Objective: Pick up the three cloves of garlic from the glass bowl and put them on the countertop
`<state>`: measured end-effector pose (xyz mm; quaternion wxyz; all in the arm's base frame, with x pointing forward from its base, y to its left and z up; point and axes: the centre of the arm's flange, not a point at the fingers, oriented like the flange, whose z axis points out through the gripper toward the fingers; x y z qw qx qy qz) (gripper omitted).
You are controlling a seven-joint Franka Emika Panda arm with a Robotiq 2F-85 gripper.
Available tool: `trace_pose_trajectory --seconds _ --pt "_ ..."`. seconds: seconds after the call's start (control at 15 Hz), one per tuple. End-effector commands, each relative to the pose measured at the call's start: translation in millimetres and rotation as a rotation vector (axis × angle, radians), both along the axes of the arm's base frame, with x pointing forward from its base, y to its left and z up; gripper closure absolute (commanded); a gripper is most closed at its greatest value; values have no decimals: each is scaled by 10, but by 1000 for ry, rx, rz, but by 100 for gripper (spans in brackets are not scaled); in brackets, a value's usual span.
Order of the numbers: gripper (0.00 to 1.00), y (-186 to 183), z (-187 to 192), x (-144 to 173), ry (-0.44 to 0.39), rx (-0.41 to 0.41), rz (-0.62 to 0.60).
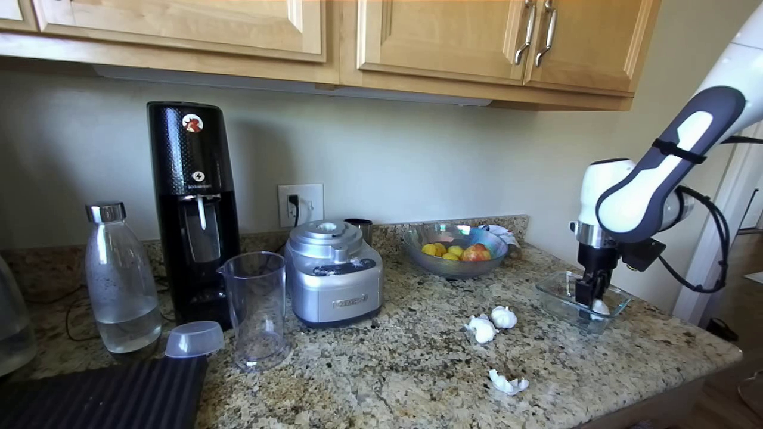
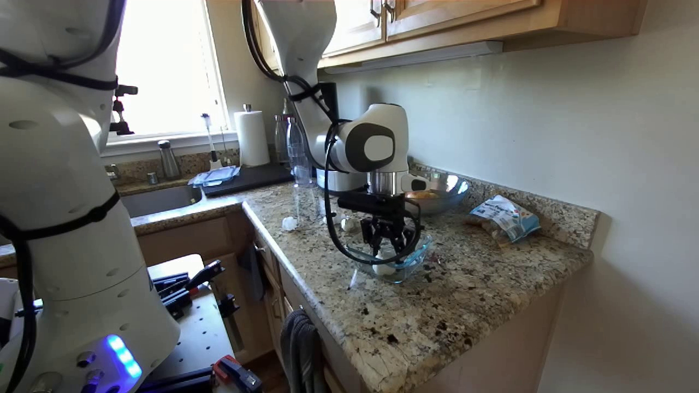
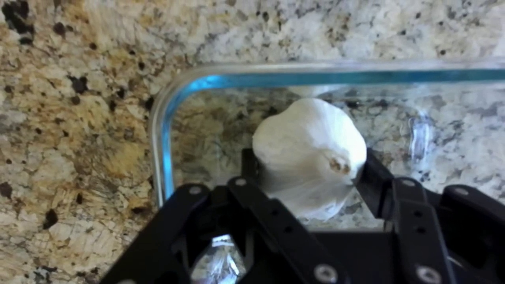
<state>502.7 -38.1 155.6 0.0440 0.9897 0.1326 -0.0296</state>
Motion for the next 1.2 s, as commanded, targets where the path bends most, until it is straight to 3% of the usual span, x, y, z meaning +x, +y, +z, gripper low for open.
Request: trace_pose_trajectory --seconds 0.0,0.6,0.87,1.13 --pt "62 72 177 -120 -32 -2 -31" --pt "62 391 1203 -60 -204 17 -27" --pt "62 814 1443 80 -278 40 -53" --pt "62 1441 1405 132 -280 81 -28"
